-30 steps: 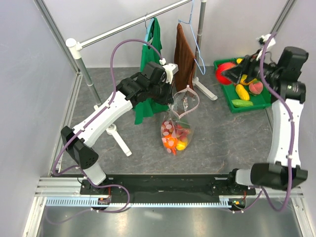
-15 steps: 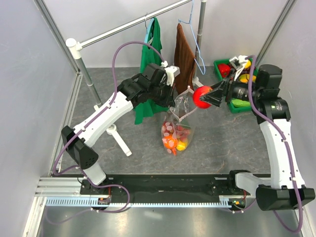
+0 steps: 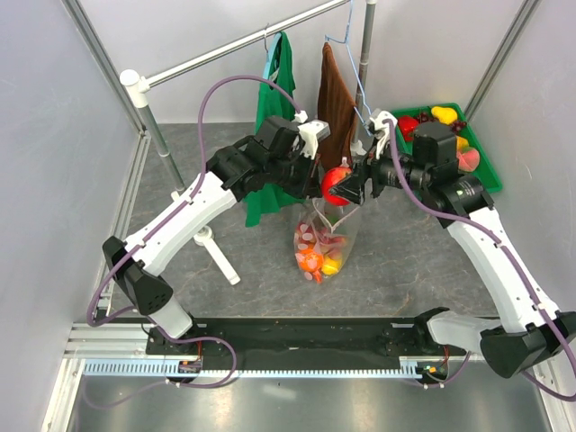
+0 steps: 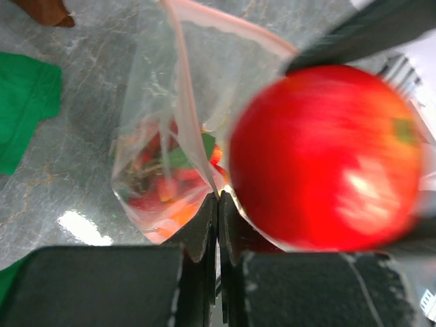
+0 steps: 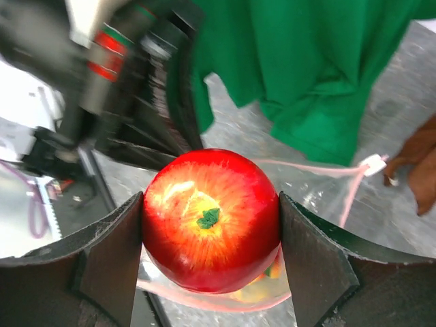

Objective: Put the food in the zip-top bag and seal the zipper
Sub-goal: Place the fake fruit in the zipper food storage bag, then pick up the fake fruit from the bin, then place the fake fruit in the zipper food storage bag, then pick up the fake fruit from the bin, then place the fake fruit in the zipper food storage bag, then pick up the fake fruit from the bin.

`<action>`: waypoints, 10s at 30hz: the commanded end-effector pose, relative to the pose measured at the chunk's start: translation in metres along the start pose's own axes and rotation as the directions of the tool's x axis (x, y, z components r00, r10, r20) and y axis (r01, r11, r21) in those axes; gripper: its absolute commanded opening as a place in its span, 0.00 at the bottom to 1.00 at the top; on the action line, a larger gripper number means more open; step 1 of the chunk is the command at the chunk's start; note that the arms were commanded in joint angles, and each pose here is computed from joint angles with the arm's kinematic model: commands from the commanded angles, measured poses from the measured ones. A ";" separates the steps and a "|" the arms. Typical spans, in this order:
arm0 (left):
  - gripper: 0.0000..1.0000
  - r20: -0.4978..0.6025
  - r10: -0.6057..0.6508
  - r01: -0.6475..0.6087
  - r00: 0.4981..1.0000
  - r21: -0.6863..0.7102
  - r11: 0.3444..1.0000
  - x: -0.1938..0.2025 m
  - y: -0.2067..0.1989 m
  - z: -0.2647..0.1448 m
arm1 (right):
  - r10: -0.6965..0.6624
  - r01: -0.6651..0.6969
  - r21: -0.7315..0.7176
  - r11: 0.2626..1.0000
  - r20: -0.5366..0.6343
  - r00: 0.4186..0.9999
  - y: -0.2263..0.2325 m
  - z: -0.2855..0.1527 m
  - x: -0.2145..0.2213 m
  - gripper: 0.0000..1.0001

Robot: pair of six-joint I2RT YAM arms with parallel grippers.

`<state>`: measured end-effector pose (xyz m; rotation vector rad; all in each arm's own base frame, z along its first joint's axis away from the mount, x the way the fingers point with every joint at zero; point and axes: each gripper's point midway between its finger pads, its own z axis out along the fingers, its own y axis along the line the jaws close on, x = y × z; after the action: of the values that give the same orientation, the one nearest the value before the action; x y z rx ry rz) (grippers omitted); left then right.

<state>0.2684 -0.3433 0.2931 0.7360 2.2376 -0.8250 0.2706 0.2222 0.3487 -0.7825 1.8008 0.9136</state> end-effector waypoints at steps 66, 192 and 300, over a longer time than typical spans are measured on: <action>0.02 0.056 0.069 -0.073 0.996 0.070 0.995 -0.014 -0.014 -0.008 | -0.343 0.499 -0.148 0.854 -0.882 0.324 -0.412 -0.108 0.259 0.66; 0.02 0.054 0.007 -0.010 0.999 0.056 0.998 -0.011 -0.001 -0.017 | 0.369 0.247 0.738 0.628 -0.561 0.741 -0.498 -0.107 0.219 0.84; 0.02 0.038 -0.064 0.058 0.997 0.148 0.987 -0.014 -0.004 -0.024 | 0.298 0.210 0.830 0.517 -0.405 0.864 -0.497 -0.195 0.158 0.98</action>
<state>0.2642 -0.3304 0.3060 0.7406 2.2217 -1.0050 0.5187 -0.1939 0.1325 -0.2581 2.4064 -0.1052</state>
